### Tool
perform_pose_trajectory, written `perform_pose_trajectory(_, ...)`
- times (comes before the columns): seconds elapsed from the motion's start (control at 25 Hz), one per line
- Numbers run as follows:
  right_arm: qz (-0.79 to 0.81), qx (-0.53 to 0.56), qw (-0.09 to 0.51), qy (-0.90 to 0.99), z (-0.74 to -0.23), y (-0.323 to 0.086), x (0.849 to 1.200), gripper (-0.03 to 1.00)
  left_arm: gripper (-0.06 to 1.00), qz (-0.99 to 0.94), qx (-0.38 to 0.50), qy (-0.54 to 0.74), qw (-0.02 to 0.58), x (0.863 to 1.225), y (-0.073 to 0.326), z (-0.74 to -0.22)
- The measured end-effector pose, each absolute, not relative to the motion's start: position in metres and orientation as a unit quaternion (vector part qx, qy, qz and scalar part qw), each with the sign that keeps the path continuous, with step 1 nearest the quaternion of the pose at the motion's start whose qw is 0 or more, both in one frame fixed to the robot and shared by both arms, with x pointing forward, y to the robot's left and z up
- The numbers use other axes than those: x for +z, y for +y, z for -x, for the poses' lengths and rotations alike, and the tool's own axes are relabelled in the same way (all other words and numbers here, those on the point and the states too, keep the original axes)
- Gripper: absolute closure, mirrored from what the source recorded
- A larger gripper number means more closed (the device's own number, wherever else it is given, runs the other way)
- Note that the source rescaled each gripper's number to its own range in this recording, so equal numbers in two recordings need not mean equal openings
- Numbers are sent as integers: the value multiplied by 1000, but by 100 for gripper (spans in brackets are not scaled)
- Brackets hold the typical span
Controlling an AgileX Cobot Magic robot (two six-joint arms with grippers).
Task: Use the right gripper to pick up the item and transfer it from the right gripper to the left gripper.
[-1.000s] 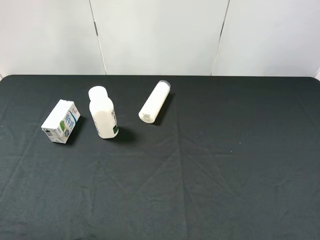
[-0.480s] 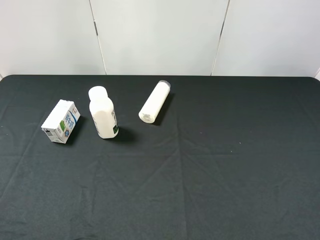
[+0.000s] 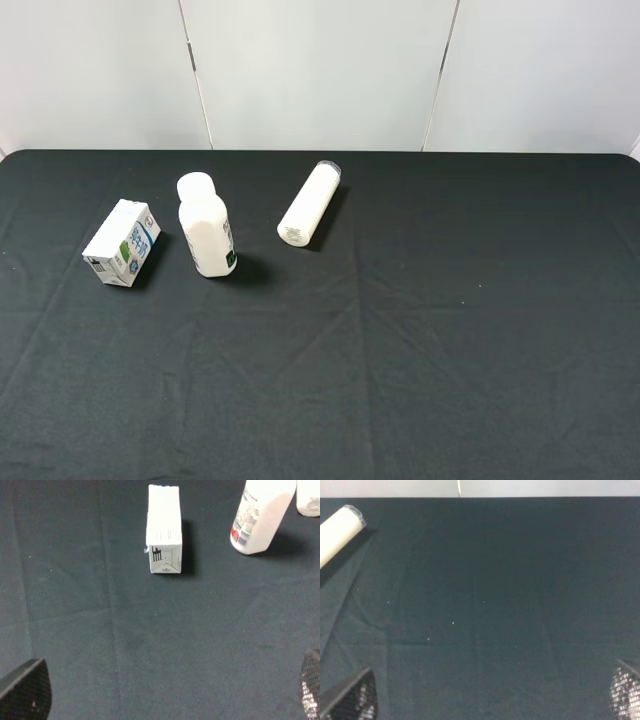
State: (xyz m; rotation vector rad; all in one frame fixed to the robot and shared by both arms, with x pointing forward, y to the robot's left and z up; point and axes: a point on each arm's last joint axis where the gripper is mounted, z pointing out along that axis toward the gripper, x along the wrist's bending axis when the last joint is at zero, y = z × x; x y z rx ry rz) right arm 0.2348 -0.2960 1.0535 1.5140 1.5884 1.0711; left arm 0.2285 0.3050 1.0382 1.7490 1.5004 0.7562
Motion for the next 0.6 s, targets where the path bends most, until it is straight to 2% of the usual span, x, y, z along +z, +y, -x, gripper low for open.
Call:
perform_pose_trajectory(0.36,-584,411,344,610,-235,-296,1054,-3,-3,-670,296,586,348,1038,305,-228)
perform_pose_trajectory(0.6,-621,389,369,572,-235,-295,1054,-3,-3,-633,316,625,329,1038,304,-228)
